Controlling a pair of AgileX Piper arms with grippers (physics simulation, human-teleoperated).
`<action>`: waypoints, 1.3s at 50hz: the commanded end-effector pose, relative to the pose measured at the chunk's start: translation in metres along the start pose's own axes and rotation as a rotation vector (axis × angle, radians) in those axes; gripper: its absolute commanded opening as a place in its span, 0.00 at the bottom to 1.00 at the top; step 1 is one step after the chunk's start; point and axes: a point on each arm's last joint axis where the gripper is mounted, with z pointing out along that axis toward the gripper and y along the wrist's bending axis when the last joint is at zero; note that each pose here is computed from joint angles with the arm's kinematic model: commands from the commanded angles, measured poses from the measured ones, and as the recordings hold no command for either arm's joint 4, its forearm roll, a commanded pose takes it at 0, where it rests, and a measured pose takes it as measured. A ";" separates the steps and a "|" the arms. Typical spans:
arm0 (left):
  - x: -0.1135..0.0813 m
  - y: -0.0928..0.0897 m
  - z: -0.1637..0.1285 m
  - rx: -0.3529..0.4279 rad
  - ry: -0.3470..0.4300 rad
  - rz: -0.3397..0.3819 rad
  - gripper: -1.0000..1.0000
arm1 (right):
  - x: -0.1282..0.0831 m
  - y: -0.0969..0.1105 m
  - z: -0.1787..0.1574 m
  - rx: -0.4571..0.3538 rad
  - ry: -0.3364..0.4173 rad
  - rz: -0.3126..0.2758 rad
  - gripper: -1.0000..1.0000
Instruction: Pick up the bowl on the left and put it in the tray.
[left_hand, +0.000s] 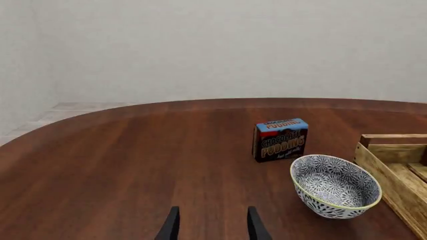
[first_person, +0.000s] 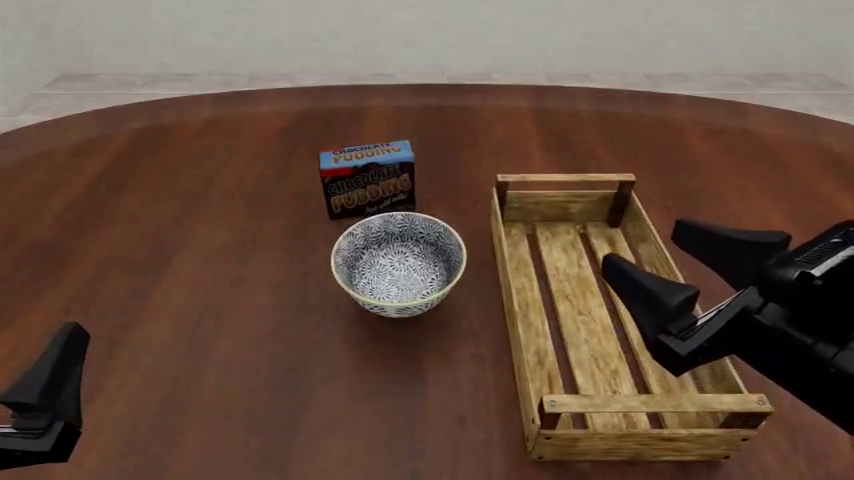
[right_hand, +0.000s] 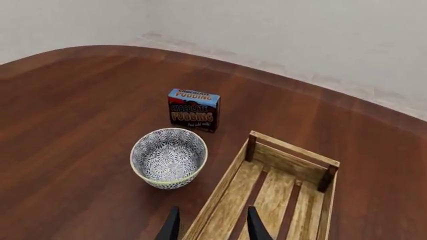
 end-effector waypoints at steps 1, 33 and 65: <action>0.000 0.000 0.000 0.000 0.000 0.000 1.00 | -0.010 0.002 0.007 -0.017 0.017 0.022 1.00; 0.000 0.000 0.000 0.000 0.000 0.000 1.00 | -0.037 0.002 0.024 -0.022 0.006 0.032 1.00; 0.000 0.000 0.000 0.000 0.000 0.000 1.00 | -0.063 0.020 0.050 -0.113 0.095 0.108 1.00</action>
